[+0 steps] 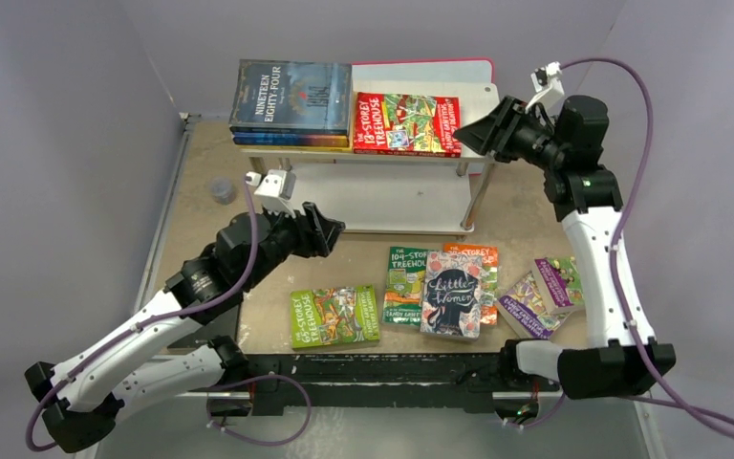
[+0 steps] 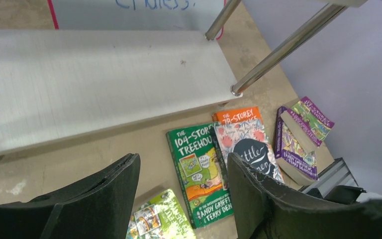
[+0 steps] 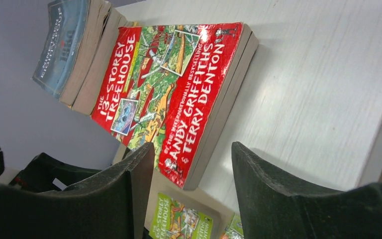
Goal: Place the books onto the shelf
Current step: Place the book on the shelf, then pick up the book from the center of the board.
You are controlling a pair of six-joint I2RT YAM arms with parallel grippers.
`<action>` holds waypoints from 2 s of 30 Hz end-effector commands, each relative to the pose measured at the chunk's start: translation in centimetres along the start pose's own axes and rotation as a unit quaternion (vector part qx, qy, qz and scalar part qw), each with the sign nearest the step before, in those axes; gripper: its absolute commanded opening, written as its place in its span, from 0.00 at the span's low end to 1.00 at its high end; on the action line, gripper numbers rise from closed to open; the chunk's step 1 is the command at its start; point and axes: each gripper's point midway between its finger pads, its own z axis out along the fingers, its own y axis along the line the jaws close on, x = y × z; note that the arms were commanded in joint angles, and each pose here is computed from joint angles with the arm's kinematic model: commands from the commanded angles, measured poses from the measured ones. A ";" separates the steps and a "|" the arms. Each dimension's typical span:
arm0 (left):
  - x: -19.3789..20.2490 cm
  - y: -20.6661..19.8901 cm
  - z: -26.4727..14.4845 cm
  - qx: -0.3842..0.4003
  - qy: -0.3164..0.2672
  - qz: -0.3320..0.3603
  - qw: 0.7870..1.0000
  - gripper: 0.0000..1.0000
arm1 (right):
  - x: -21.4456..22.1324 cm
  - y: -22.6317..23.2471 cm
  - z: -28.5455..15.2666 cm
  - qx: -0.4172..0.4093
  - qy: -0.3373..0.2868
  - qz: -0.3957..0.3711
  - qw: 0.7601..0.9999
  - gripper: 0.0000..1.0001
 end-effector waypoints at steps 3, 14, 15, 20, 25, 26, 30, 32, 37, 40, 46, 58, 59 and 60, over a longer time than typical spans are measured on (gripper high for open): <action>3.2 1.3 1.2 -0.015 0.013 -0.050 0.999 0.64 | -1.3 1.7 -5.1 0.049 -0.070 -0.045 0.995 0.64; 8.7 3.5 3.0 -0.039 0.045 -0.085 0.995 0.69 | 4.9 -6.9 -13.0 0.304 -0.103 0.015 0.947 0.68; 8.8 3.4 3.0 -0.035 0.045 -0.089 0.994 0.70 | 6.4 -7.8 -13.6 0.323 -0.087 0.023 0.942 0.69; 9.2 2.6 3.9 0.004 0.017 -0.115 0.993 0.75 | 12.1 -12.3 -14.6 0.397 -0.038 0.061 0.915 0.74; 10.2 2.3 5.1 0.024 0.007 -0.138 0.990 0.75 | 17.3 -15.8 -11.4 0.392 0.013 0.123 0.912 0.88; 10.5 2.1 5.3 0.030 0.008 -0.145 0.989 0.75 | 18.5 -16.3 -10.6 0.388 0.026 0.141 0.911 0.88; 11.4 1.8 6.2 0.046 0.002 -0.175 0.983 0.74 | 22.8 -18.3 -8.4 0.371 0.071 0.180 0.908 0.90; 11.6 1.7 6.6 0.050 -0.004 -0.189 0.981 0.74 | 24.7 -19.0 -7.7 0.359 0.083 0.195 0.909 0.89; 12.1 2.5 7.7 0.029 -0.010 -0.208 0.978 0.73 | 27.1 -19.7 -6.4 0.329 0.115 0.194 0.917 0.89; 12.9 3.3 8.6 -0.001 0.000 -0.210 0.978 0.73 | 27.5 -20.0 -6.0 0.321 0.125 0.187 0.920 0.87; 14.0 5.6 8.9 -0.081 0.023 -0.197 0.977 0.71 | 25.1 -21.1 -7.6 0.372 0.087 0.132 0.915 0.85; 16.5 16.6 -1.8 -0.403 0.130 -0.127 0.897 0.77 | 23.2 -15.1 -6.6 0.328 0.065 0.056 0.941 0.76; 16.8 16.6 -2.2 -0.404 0.135 -0.133 0.895 0.77 | 23.6 -14.6 -6.3 0.328 0.067 0.050 0.941 0.76; 17.3 16.9 -2.6 -0.410 0.137 -0.137 0.891 0.77 | 24.2 -13.9 -6.0 0.323 0.072 0.045 0.943 0.76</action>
